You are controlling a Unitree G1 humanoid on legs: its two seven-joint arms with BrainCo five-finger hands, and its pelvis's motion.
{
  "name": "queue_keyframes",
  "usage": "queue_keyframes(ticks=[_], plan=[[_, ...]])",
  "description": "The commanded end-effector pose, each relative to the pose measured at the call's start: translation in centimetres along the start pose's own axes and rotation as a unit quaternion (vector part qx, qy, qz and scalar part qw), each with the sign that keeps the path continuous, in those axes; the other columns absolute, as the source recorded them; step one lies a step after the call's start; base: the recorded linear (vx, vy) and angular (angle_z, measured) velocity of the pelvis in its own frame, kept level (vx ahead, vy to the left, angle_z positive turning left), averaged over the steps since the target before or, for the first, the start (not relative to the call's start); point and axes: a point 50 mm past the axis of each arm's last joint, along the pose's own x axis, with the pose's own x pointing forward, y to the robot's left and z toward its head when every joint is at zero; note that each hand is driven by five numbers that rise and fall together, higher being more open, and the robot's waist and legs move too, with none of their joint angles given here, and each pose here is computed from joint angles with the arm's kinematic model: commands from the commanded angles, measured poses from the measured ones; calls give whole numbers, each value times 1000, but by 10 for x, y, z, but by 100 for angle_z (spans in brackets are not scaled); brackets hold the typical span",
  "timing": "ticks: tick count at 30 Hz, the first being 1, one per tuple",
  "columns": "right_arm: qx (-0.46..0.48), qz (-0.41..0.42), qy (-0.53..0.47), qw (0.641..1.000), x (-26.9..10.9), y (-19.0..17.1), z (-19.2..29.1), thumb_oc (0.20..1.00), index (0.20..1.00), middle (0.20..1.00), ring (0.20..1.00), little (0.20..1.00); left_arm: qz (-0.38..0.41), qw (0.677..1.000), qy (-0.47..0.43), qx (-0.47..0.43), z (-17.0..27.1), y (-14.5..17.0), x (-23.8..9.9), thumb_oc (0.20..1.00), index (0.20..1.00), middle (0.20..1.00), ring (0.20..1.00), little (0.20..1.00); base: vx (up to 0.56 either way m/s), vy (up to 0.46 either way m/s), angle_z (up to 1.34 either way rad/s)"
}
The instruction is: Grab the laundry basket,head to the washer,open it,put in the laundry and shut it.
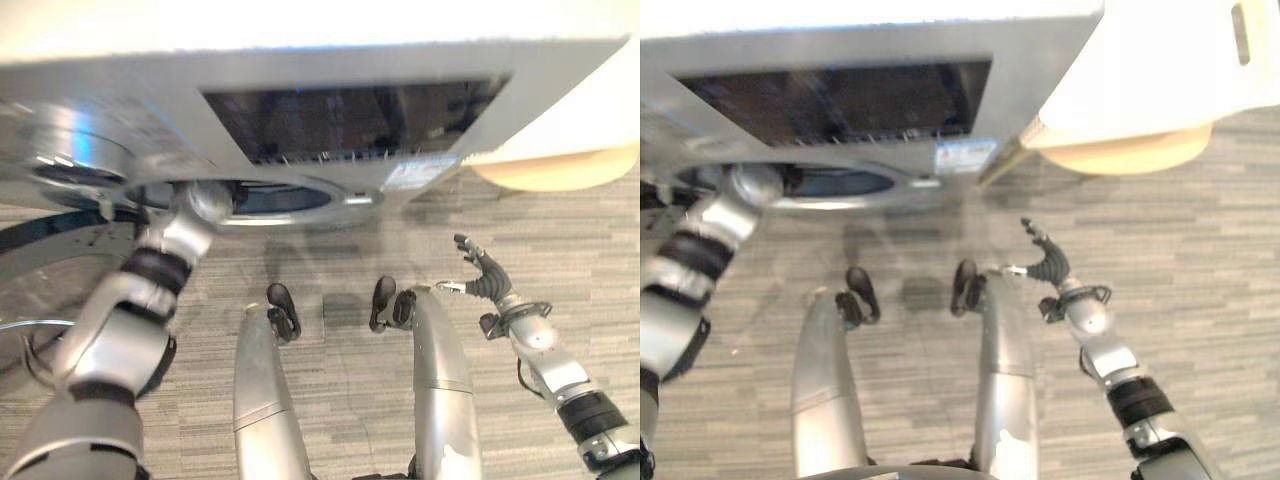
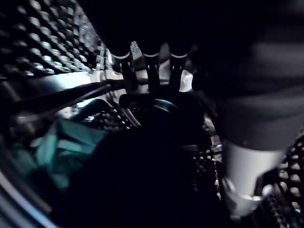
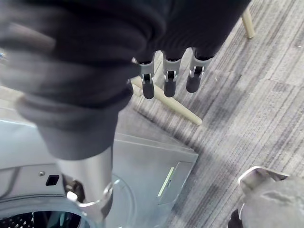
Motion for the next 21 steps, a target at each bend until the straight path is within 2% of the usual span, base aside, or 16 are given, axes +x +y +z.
queue_keyframes(ticks=[1, 5, 6, 7, 8, 9, 10, 12, 13, 14, 17, 21], plan=[[-3, 1, 14, 1000, -11, 15, -12, 1000, 1000, 1000, 1000, 1000, 44, 997, -14, -65, -2, -2, -9, 1000, 1000, 1000, 1000, 1000, -40, 68, 31], [-4, -9, 102, 995, -25, 23, -49, 1000, 1000, 1000, 1000, 1000, -14, 976, 77, -203, -50, -66, -71, 1000, 1000, 1000, 1000, 1000, 29, 86, 21], [-2, -18, 136, 991, -34, 21, -64, 1000, 1000, 1000, 1000, 1000, -34, 965, 117, -233, -69, -85, -102, 1000, 1000, 1000, 1000, 1000, 71, 71, 14], [-2, -17, 136, 991, -34, 22, -64, 1000, 1000, 1000, 1000, 1000, -35, 965, 118, -233, -69, -85, -103, 1000, 1000, 1000, 1000, 1000, 97, 84, 11], [-1, -18, 154, 988, -39, 23, -71, 1000, 1000, 1000, 1000, 1000, -46, 958, 144, -243, -78, -95, -119, 1000, 1000, 1000, 1000, 1000, 143, 86, 9], [0, -22, 192, 981, -51, 25, -87, 1000, 1000, 1000, 1000, 1000, -64, 940, 209, -263, -101, -114, -156, 1000, 1000, 1000, 1000, 1000, 144, 86, 8], [0, -21, 193, 981, -51, 25, -87, 1000, 1000, 1000, 1000, 1000, -64, 939, 210, -263, -101, -114, -157, 1000, 1000, 1000, 1000, 1000, 170, 88, 7], [2, -20, 225, 974, -62, 27, -100, 1000, 1000, 1000, 1000, 1000, -86, 923, 262, -268, -117, -127, -187, 1000, 1000, 1000, 1000, 1000, 149, 96, 1], [7, -21, 256, 967, -73, 30, -111, 1000, 1000, 1000, 1000, 1000, -112, 909, 308, -258, -130, -138, -214, 1000, 1000, 1000, 1000, 1000, 108, 99, -2], [7, -21, 256, 967, -73, 30, -111, 1000, 1000, 1000, 1000, 1000, -112, 909, 309, -258, -130, -138, -214, 1000, 1000, 1000, 1000, 1000, 118, 96, -2], [16, -13, 295, 955, -88, 37, -125, 1000, 1000, 1000, 1000, 1000, -144, 889, 361, -243, -144, -148, -246, 1000, 1000, 1000, 1000, 1000, 169, 79, -7], [8, -2, 324, 946, -100, 42, -135, 1000, 1000, 1000, 1000, 1000, -176, 883, 380, -213, -149, -154, -266, 1000, 1000, 1000, 1000, 1000, 92, 115, -12]])
